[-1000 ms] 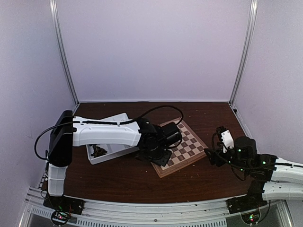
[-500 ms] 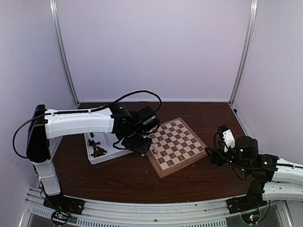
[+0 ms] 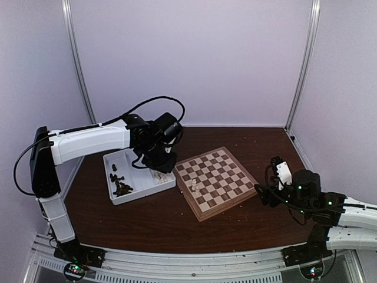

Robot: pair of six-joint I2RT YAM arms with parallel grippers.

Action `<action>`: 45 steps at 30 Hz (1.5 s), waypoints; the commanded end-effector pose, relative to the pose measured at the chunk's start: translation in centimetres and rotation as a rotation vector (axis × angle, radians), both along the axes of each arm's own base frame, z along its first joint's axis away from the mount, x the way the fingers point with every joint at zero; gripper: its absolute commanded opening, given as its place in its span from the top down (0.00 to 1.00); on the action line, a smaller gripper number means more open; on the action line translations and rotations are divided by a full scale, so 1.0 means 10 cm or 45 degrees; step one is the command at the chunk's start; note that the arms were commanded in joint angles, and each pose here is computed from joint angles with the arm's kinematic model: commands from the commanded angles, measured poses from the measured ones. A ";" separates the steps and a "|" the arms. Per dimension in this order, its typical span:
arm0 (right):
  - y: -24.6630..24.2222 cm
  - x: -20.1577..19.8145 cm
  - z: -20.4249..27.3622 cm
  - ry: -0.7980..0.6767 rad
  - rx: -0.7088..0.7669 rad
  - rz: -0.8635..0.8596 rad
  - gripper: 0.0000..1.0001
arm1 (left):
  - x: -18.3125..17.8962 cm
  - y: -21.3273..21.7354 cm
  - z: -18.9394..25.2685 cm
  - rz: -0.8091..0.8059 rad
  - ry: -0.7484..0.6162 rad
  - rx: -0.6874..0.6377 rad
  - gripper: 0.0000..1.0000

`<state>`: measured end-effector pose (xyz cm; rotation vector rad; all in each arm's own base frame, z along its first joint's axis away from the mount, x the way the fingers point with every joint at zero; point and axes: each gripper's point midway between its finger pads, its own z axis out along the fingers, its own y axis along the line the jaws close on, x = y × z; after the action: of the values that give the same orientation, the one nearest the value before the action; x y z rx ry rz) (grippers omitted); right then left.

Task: Set up the chess pieces on the board
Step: Place the chess piece on the chessboard.

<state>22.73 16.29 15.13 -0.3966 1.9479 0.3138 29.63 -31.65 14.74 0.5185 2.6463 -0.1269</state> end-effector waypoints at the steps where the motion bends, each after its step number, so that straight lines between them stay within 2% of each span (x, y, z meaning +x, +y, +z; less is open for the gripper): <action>1: 0.00 0.00 0.03 -0.022 0.014 0.010 0.25 | 0.19 -0.21 0.08 -0.076 -0.053 -0.035 0.97; 15: 0.03 -0.01 0.02 -0.017 0.012 0.026 0.25 | 0.40 -0.60 -0.06 -0.174 -0.014 -0.127 0.97; 36: 0.03 -0.01 0.02 -0.016 0.012 0.032 0.25 | 0.40 -0.81 -0.46 -0.214 0.088 -0.159 0.96; 45: 0.04 -0.01 0.02 -0.016 0.012 0.032 0.25 | 0.41 -0.80 -0.57 -0.233 0.092 -0.124 0.95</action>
<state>22.58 16.65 15.34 -0.4091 1.9403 0.3392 32.73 -38.79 8.78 0.7186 2.6801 -0.3086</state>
